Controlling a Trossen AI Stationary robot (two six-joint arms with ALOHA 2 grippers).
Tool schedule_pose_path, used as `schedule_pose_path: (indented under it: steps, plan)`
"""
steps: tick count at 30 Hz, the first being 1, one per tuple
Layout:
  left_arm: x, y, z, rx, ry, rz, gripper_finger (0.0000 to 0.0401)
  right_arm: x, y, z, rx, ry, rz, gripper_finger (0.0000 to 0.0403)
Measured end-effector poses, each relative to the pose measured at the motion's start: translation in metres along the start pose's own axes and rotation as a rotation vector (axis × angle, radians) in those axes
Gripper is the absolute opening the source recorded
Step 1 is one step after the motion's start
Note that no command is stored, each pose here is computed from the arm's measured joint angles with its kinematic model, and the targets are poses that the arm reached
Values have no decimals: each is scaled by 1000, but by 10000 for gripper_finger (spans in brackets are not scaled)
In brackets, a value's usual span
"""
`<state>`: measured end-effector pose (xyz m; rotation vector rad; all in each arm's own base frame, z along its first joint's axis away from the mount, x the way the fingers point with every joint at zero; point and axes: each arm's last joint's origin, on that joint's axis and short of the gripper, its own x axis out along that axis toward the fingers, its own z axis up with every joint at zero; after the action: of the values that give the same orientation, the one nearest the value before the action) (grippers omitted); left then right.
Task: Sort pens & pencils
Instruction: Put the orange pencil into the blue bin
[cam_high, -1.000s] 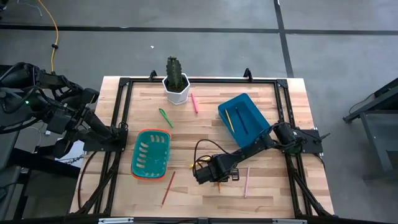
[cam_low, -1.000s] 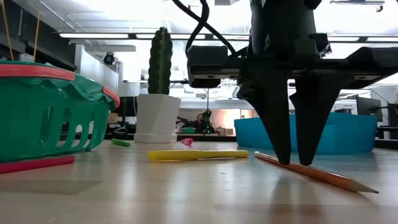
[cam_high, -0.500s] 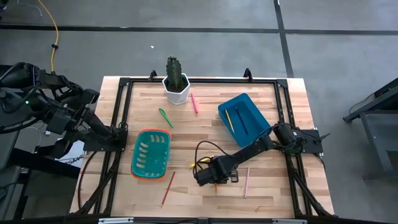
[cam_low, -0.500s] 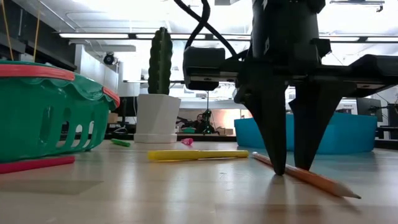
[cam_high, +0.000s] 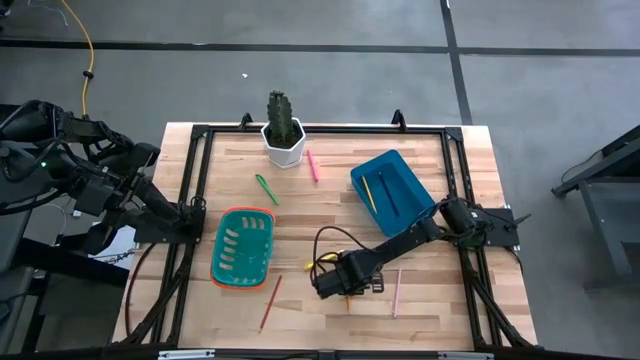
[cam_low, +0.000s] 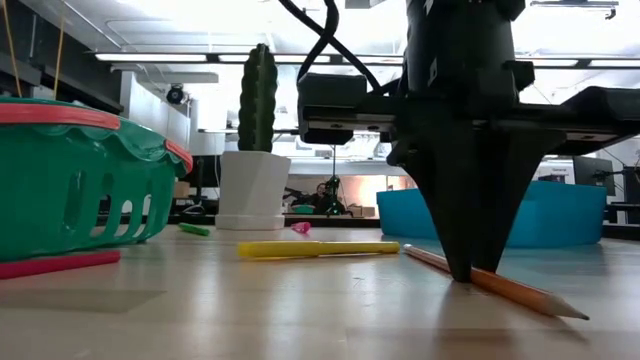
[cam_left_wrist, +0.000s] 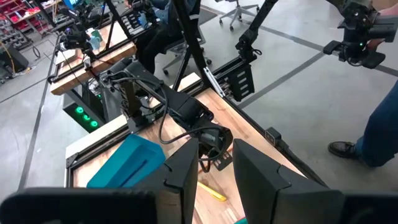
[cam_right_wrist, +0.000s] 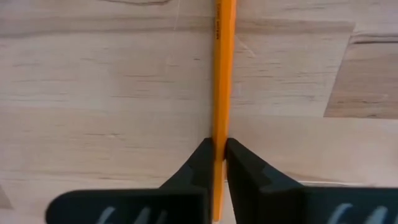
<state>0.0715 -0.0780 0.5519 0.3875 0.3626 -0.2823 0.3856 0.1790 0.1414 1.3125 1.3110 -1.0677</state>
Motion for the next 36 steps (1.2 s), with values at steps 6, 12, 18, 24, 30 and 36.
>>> schedule_pose_path:
  steps: [6, 12, 18, 24, 30, 36]
  plan:
    - [0, 0, 0, 0, 0, 1, 88, -7, 2, 1, -24, -48, -17, 7]
    - [0, 0, 0, 1, 0, 1, 88, -34, 11, 6, -60, -105, -17, 6]
    - [0, 0, 0, 0, 0, 1, 88, -65, 21, 8, -81, -196, 30, 5]
    - [0, 0, 0, 0, 0, 1, 88, -111, 23, 21, -94, -313, 11, 5]
    - [0, 0, 0, 0, 0, 0, 88, -146, 23, 46, -147, -354, -31, 5]
    - [0, -1, 0, -10, 1, -18, 88, -159, 26, 84, -178, -361, -39, 5]
